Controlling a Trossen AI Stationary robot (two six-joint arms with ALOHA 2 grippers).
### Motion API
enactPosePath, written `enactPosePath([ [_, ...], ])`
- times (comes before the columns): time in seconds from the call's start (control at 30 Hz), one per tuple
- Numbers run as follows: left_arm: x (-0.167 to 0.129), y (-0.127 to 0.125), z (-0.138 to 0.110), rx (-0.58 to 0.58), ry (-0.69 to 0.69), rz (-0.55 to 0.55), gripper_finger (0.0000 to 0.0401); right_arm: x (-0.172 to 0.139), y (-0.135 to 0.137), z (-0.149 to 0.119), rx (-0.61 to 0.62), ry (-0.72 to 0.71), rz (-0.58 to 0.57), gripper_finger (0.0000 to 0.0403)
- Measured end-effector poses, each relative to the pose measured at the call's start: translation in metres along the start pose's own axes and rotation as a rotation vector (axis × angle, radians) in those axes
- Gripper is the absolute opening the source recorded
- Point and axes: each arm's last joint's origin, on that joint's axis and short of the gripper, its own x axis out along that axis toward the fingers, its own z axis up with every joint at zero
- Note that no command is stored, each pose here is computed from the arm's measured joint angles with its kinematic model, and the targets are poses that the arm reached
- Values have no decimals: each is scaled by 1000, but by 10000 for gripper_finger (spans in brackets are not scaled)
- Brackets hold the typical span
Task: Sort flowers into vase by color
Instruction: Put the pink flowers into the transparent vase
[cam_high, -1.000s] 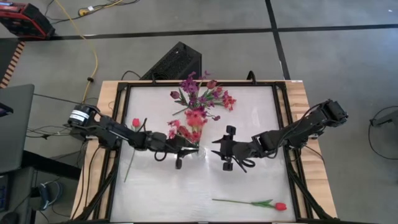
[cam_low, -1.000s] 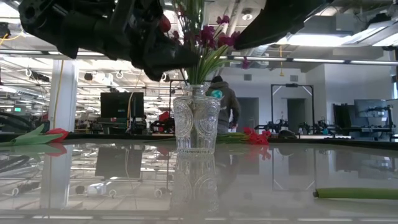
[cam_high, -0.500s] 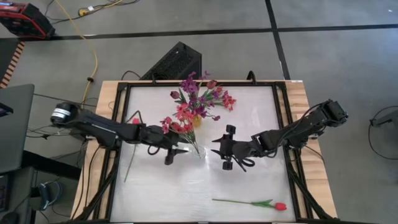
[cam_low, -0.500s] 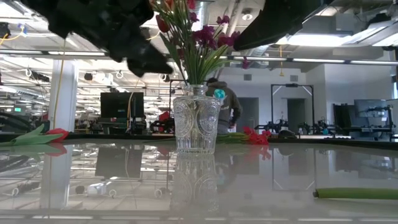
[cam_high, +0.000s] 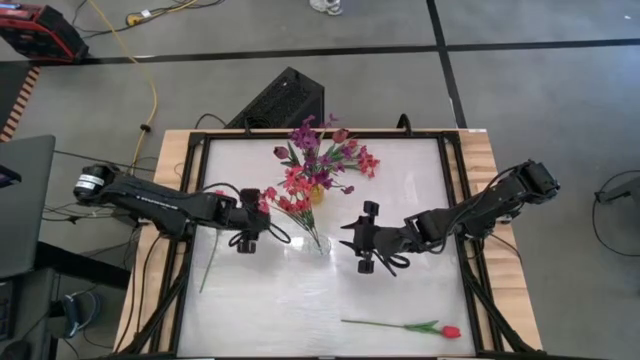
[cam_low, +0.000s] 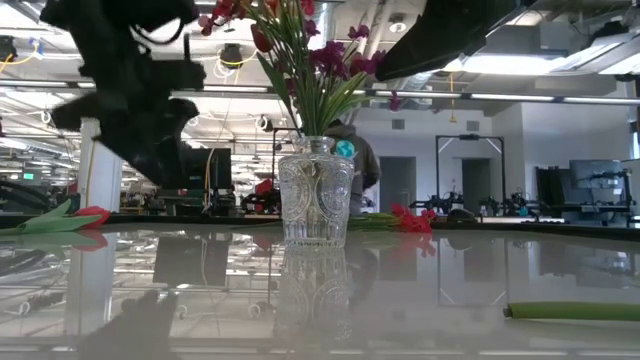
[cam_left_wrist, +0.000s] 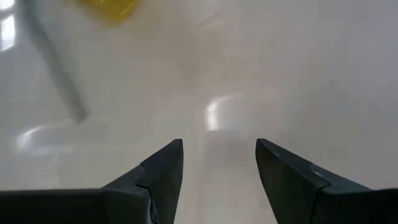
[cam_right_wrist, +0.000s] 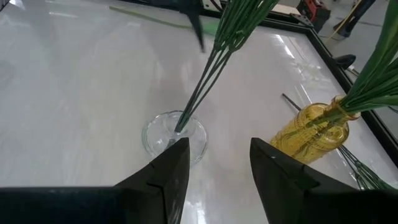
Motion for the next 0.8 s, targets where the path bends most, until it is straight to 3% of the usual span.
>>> enactPosePath([
  [0.17, 10, 8, -18, -3, 86, 118, 190, 0, 0, 0, -1, 3, 0, 193],
  [0.4, 18, 33, -37, -70, 108, 191, 190, 0, 0, -1, -5, 8, 0, 193],
  [0.67, 11, 76, -46, -322, -38, 300, 190, 0, 0, -2, -13, 24, -2, 193],
  [0.8, 23, 91, -52, -438, -72, 266, 190, 0, 0, -3, -14, 24, -2, 193],
])
